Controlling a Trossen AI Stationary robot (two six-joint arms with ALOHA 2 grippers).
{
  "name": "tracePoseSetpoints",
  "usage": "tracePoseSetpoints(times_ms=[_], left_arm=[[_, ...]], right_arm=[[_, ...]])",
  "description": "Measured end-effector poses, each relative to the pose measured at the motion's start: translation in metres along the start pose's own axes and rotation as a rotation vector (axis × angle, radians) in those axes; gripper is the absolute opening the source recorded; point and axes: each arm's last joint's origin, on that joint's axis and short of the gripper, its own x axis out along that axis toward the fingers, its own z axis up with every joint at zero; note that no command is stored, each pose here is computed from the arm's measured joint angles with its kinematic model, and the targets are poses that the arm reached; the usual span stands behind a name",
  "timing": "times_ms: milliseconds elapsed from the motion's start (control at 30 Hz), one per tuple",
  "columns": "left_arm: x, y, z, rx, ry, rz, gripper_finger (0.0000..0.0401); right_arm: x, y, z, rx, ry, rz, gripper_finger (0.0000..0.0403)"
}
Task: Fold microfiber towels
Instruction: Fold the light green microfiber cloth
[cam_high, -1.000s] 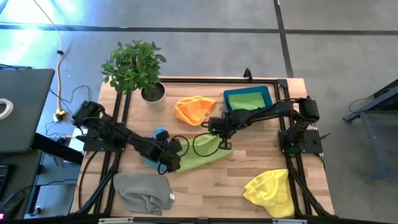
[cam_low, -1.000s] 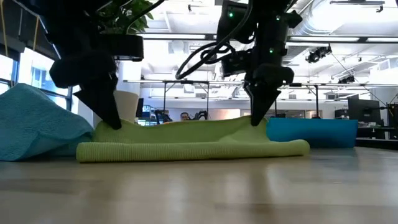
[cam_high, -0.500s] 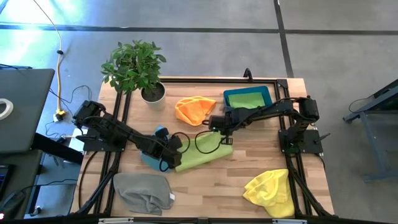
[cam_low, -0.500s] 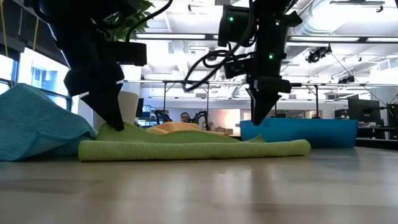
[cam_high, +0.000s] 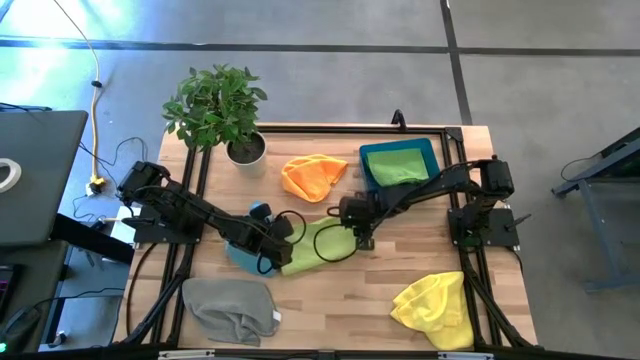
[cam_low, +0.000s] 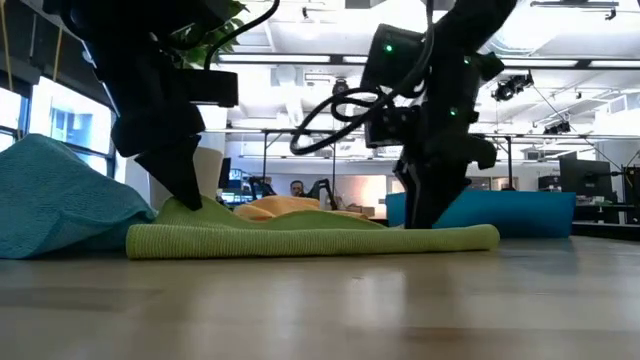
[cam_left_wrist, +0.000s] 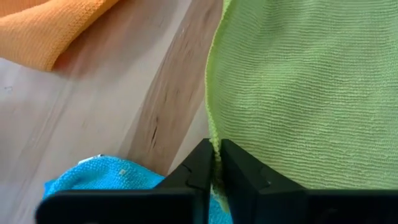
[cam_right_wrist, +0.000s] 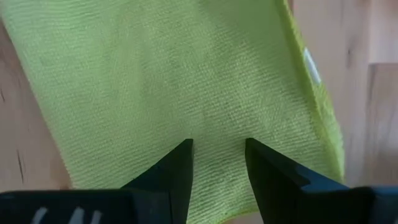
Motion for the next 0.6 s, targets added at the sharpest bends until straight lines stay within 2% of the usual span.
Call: tracePoseSetpoints(times_ms=[300,400,500,600], left_arm=[[-0.001,0.000,0.001,0.129,0.002,0.001,0.0123],[-0.007,-0.005,0.010,0.129,0.003,-0.064,0.0144],[-0.014,-0.013,0.018,0.189,-0.002,-0.168,0.0153],[-0.016,-0.016,0.020,0.243,-0.020,-0.212,0.0153]], right_arm=[[0.007,0.001,-0.013,0.023,0.030,0.003,0.0137],[0.007,0.000,-0.016,0.005,0.054,-0.024,0.0137],[0.006,-0.002,-0.021,-0.019,0.104,-0.046,0.0137],[0.003,-0.004,-0.025,-0.020,0.145,-0.058,0.0137]])
